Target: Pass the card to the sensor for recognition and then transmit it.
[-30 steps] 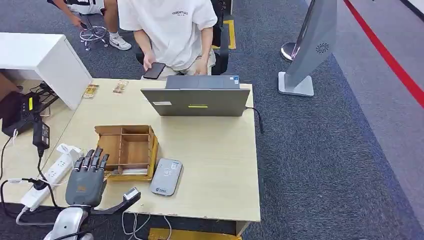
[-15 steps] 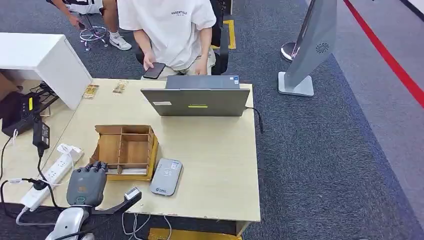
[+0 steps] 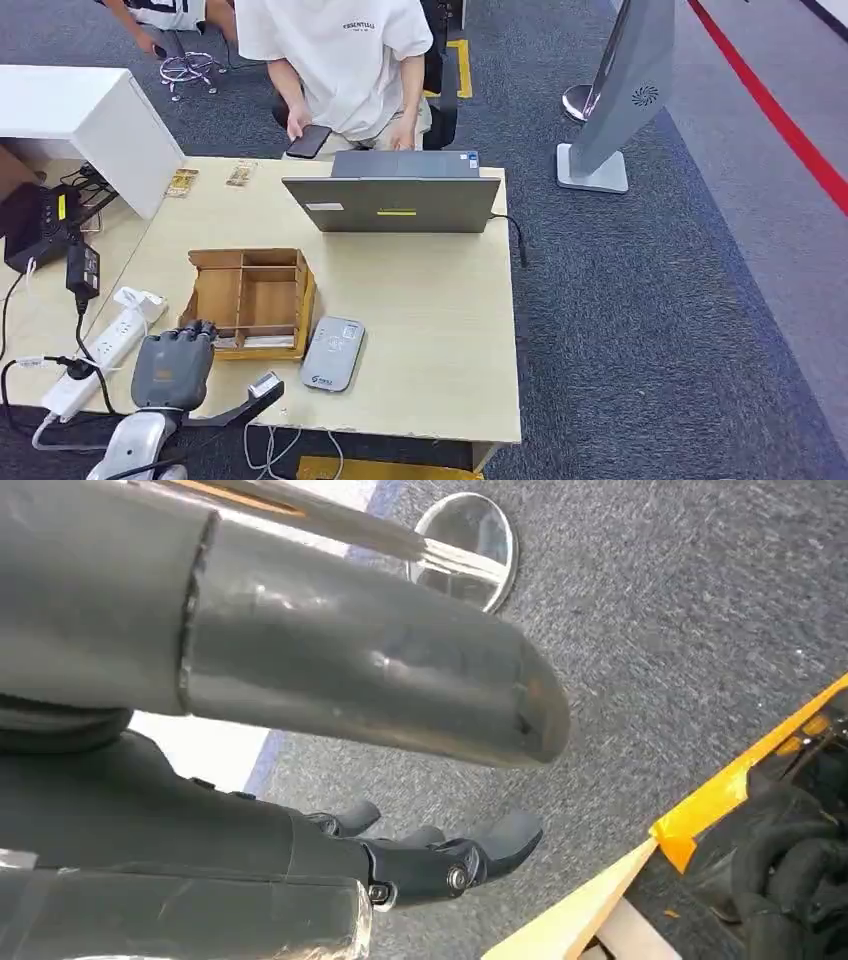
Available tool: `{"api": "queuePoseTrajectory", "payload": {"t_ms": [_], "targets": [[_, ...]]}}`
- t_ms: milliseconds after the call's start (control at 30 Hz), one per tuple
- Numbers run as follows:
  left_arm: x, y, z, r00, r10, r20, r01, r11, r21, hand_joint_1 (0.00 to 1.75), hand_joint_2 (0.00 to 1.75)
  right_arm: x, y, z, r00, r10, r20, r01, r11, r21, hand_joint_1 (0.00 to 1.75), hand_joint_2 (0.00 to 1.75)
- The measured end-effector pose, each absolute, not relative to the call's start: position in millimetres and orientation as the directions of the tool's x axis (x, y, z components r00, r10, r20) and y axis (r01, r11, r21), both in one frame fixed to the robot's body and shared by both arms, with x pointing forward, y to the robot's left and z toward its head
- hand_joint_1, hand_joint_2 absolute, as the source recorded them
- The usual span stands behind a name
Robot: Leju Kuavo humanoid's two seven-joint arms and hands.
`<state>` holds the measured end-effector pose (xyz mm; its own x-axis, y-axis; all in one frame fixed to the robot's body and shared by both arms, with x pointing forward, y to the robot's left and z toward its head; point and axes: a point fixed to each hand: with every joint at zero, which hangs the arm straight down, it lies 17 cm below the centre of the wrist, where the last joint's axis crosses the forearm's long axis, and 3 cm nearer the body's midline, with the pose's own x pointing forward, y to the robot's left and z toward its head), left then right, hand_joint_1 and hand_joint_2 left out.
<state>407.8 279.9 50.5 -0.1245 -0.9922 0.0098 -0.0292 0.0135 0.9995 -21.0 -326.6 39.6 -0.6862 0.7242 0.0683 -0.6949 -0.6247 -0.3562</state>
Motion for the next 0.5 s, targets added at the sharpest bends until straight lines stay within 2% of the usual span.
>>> {"api": "queuePoseTrajectory", "payload": {"t_ms": [300,500], "targets": [[406.3,227.7,123.1,-0.258,-0.960,0.113,-0.070,0.135,0.988,1.75,1.75,-7.6,-314.3,35.5,-0.687,0.724,0.062,-0.681,-0.612,-0.401,0.00,0.00],[412.1,201.2,212.8,-0.332,-0.932,0.145,-0.244,0.233,0.941,1.75,1.75,-6.8,-308.4,32.3,-0.707,0.704,0.070,-0.664,-0.626,-0.409,0.00,0.00]]}}
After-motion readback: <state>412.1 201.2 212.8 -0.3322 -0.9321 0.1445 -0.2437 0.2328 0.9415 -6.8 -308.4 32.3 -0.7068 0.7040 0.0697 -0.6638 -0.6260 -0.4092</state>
